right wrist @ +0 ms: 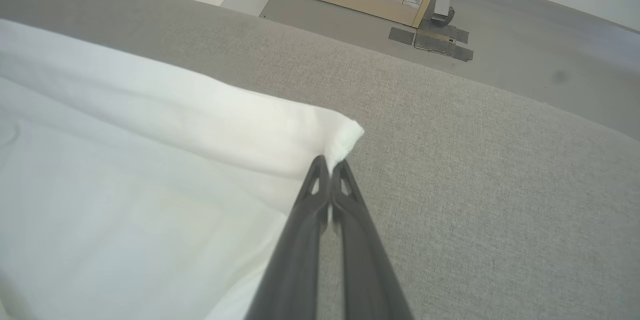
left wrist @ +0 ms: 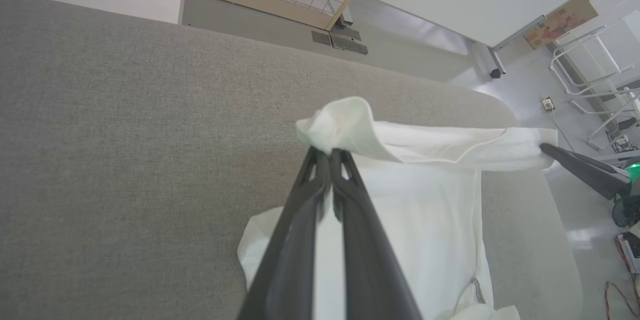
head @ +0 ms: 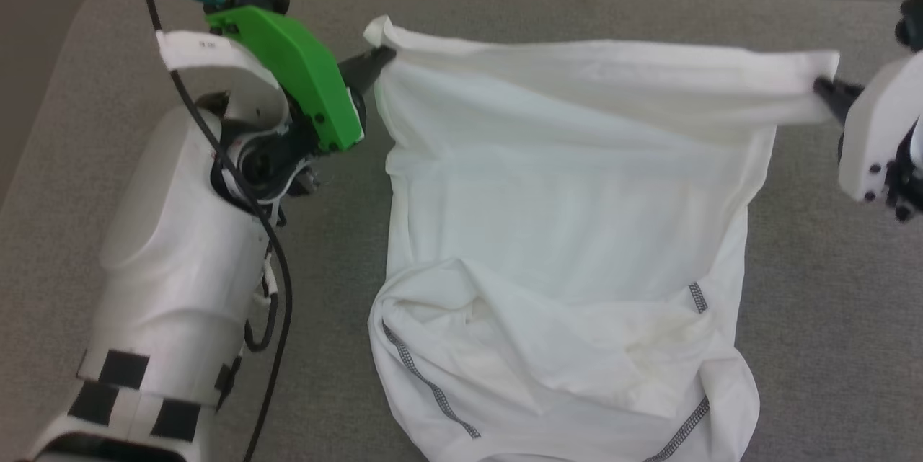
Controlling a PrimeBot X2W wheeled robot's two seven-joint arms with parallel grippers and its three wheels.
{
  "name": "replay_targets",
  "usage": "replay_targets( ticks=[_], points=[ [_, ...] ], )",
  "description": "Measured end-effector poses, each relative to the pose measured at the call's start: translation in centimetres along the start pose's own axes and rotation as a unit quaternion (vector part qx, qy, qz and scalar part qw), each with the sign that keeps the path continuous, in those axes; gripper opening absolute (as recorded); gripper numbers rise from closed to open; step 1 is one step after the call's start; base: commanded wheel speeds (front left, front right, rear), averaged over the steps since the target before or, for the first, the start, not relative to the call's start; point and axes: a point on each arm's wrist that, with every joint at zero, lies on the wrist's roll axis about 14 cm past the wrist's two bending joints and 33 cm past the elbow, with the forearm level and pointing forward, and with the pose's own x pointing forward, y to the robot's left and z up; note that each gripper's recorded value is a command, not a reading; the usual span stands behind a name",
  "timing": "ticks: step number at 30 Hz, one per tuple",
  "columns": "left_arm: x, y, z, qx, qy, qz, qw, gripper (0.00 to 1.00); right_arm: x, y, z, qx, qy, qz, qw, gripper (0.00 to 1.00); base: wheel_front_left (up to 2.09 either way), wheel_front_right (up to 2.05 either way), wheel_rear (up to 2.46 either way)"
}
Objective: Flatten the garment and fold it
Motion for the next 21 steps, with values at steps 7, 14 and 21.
replay_targets(
  ticks=[7, 14, 21],
  points=[
    [-5.4, -2.1, -2.1, -0.008, -0.014, -0.024, 1.000, 0.00, -5.3, 1.3, -3.6, 0.025, 0.000, 0.008, 1.000, 0.00, 0.00, 0.00, 0.00],
    [-10.5, -2.8, -5.6, -0.028, -0.029, -0.025, 0.999, 0.00, -10.0, 2.6, -6.8, 0.051, -0.002, 0.010, 0.999, 0.00, 0.00, 0.00, 0.00],
    [-13.8, -2.9, -9.4, -0.053, -0.059, -0.012, 0.997, 0.00, -13.1, 3.9, -10.2, 0.082, 0.004, 0.008, 0.997, 0.00, 0.00, 0.00, 0.00]
  ],
)
